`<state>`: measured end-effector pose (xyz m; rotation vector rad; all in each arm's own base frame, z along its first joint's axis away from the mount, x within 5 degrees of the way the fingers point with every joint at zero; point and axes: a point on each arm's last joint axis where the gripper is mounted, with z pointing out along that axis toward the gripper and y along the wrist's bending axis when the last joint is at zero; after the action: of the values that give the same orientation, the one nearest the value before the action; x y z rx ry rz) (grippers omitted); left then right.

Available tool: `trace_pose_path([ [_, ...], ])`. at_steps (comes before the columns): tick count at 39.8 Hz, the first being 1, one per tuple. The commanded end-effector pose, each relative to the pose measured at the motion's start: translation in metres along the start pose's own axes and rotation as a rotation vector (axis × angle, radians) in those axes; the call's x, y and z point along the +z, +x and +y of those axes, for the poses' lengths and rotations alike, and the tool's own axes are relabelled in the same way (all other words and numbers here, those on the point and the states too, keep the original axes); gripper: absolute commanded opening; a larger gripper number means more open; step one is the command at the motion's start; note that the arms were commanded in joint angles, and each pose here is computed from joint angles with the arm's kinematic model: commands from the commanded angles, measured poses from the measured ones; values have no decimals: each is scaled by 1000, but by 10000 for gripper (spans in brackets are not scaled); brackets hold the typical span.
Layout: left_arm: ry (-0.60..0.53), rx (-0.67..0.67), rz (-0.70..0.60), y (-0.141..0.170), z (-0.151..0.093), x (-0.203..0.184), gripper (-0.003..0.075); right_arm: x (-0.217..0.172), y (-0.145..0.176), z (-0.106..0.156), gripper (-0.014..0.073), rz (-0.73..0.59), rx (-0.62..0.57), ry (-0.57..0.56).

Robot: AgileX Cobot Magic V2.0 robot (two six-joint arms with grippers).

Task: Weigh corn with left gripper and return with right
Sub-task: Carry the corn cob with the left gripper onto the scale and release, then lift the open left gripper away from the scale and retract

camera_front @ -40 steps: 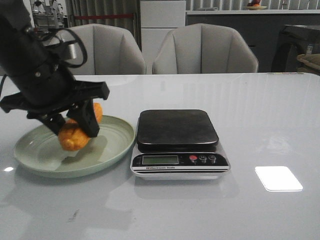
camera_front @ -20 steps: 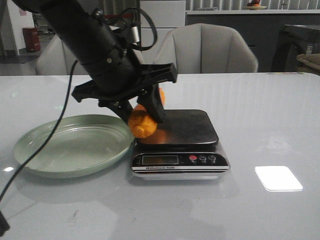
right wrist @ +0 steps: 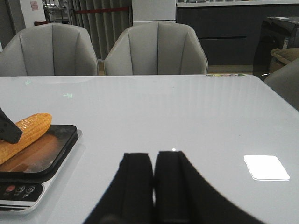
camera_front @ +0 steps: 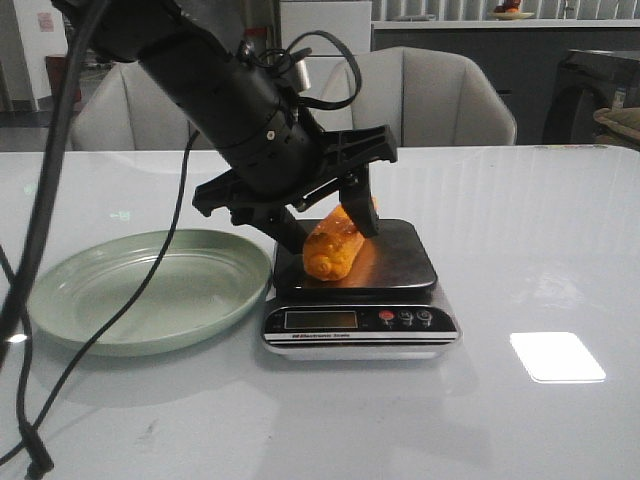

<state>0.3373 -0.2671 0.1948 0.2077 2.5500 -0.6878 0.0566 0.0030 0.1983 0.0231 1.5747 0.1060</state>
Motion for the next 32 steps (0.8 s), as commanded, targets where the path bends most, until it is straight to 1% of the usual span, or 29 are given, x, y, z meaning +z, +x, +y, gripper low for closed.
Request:
trace_pose_path([
  [1, 60, -8, -116, -19, -17, -24, 514, -1, -5, 0, 174, -93, -16, -4],
  [5, 64, 0, -100, -19, -19, -31, 514, -1, -5, 0, 174, -93, -16, -4],
  [8, 59, 30, -101, -20, -21, -40, 514, -1, -5, 0, 174, -93, -16, -4],
  [12, 63, 67, -137, -20, -24, -63, 512, -1, -5, 0, 174, -93, -16, -4],
  [17, 54, 115, -170, -11, -22, -92, 512, -1, -5, 0, 174, -93, -16, -4],
  [21, 33, 184, -200, 1, -17, -122, 512, -1, -5, 0, 174, -93, -16, -4],
  [26, 29, 233, -246, 20, -11, -158, 512, -1, -5, 0, 174, -92, -16, -4],
  [32, 45, 239, -318, 48, 2, -189, 512, -1, -5, 0, 174, -92, -16, -4],
])
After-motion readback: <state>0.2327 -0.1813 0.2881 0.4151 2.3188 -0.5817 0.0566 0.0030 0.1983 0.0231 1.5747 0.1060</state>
